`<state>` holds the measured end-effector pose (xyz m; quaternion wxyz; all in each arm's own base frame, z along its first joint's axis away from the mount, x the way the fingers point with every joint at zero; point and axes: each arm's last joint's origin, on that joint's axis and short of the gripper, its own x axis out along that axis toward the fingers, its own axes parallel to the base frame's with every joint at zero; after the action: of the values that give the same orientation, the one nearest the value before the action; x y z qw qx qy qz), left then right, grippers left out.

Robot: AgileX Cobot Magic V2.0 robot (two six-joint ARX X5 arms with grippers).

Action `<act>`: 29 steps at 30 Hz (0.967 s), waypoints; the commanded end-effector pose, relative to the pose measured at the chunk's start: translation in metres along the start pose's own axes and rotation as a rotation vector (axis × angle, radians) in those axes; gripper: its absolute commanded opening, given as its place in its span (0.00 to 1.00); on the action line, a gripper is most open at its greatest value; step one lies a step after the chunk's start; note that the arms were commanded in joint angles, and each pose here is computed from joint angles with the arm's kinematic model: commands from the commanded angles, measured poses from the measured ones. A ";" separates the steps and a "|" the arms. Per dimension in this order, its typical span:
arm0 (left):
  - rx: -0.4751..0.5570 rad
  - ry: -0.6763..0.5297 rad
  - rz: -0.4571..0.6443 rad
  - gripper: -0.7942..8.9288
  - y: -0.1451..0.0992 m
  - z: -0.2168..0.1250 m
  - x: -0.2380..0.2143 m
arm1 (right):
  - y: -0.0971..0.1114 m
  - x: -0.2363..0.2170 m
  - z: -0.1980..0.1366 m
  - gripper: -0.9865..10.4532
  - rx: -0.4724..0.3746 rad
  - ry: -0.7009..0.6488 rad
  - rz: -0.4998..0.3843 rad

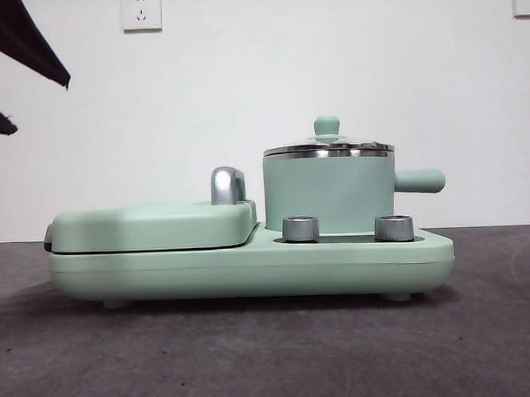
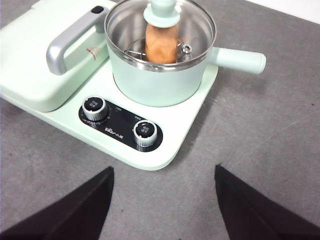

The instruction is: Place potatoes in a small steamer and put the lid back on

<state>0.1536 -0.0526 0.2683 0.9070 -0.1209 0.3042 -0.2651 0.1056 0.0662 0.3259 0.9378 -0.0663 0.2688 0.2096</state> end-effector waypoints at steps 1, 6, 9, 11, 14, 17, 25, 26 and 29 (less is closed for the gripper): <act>-0.011 -0.005 -0.006 0.22 -0.001 0.003 0.000 | 0.001 -0.001 0.002 0.12 0.011 -0.013 0.008; -0.017 -0.001 -0.004 0.09 -0.001 0.002 0.000 | 0.001 -0.001 0.003 0.10 0.000 -0.024 0.009; -0.016 -0.003 -0.005 0.09 -0.001 0.003 0.000 | 0.001 -0.001 0.004 0.10 0.002 -0.033 0.009; -0.015 -0.006 -0.006 0.09 -0.002 0.003 0.000 | 0.001 -0.001 0.004 0.10 0.002 -0.034 0.009; -0.015 -0.006 -0.006 0.09 -0.002 0.003 0.000 | 0.001 -0.001 0.004 0.10 0.002 -0.034 0.009; -0.015 -0.006 -0.006 0.09 -0.002 0.003 0.000 | 0.001 -0.001 0.004 0.10 0.002 -0.034 0.009; 0.213 -0.146 0.090 0.09 0.007 -0.015 -0.013 | 0.001 -0.001 0.004 0.10 0.002 -0.034 0.009; 0.230 -0.203 0.122 0.09 0.012 -0.023 -0.015 | 0.001 -0.001 0.004 0.10 0.002 -0.034 0.009; 0.237 -0.386 0.272 0.09 0.032 -0.057 -0.018 | 0.001 -0.001 0.004 0.10 0.002 -0.034 0.009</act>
<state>0.1230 -0.0217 0.2307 0.9782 -0.0388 0.1265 -0.1602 0.1059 0.0665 0.3275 0.9403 -0.0607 0.2609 0.2100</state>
